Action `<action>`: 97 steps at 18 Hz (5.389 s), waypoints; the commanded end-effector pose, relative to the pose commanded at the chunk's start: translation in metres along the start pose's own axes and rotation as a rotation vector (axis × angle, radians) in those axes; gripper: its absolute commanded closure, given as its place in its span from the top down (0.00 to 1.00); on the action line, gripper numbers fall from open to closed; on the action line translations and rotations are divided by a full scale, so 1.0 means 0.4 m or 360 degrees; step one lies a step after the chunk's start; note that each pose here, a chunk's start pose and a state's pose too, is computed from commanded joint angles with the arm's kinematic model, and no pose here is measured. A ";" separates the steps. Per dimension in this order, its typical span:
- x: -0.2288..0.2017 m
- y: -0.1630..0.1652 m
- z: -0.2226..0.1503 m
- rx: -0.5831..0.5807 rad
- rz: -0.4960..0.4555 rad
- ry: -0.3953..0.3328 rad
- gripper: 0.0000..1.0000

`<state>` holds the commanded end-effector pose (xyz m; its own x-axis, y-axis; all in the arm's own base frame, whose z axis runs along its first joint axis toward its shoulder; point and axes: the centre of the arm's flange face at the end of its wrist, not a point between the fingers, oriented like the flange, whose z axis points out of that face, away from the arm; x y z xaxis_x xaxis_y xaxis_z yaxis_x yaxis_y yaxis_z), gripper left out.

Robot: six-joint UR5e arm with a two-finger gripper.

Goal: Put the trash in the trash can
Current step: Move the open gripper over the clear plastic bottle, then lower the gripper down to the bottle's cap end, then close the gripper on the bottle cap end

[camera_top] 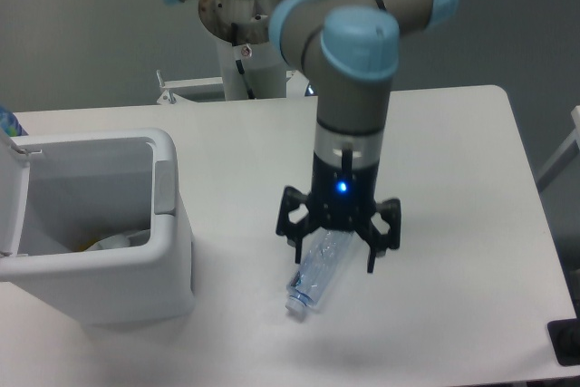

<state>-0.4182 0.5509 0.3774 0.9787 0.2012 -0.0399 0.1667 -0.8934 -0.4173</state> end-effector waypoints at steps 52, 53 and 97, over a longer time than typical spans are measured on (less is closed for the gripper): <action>0.189 0.108 0.473 -0.0455 0.0216 -0.0034 0.67; 0.192 0.110 0.473 -0.0461 0.0222 -0.0041 0.67; 0.102 0.046 0.338 -0.0331 0.0166 -0.0161 0.33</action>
<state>-0.3912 0.5972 0.2453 0.9768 0.1332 -0.1679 0.0964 -0.9728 -0.2108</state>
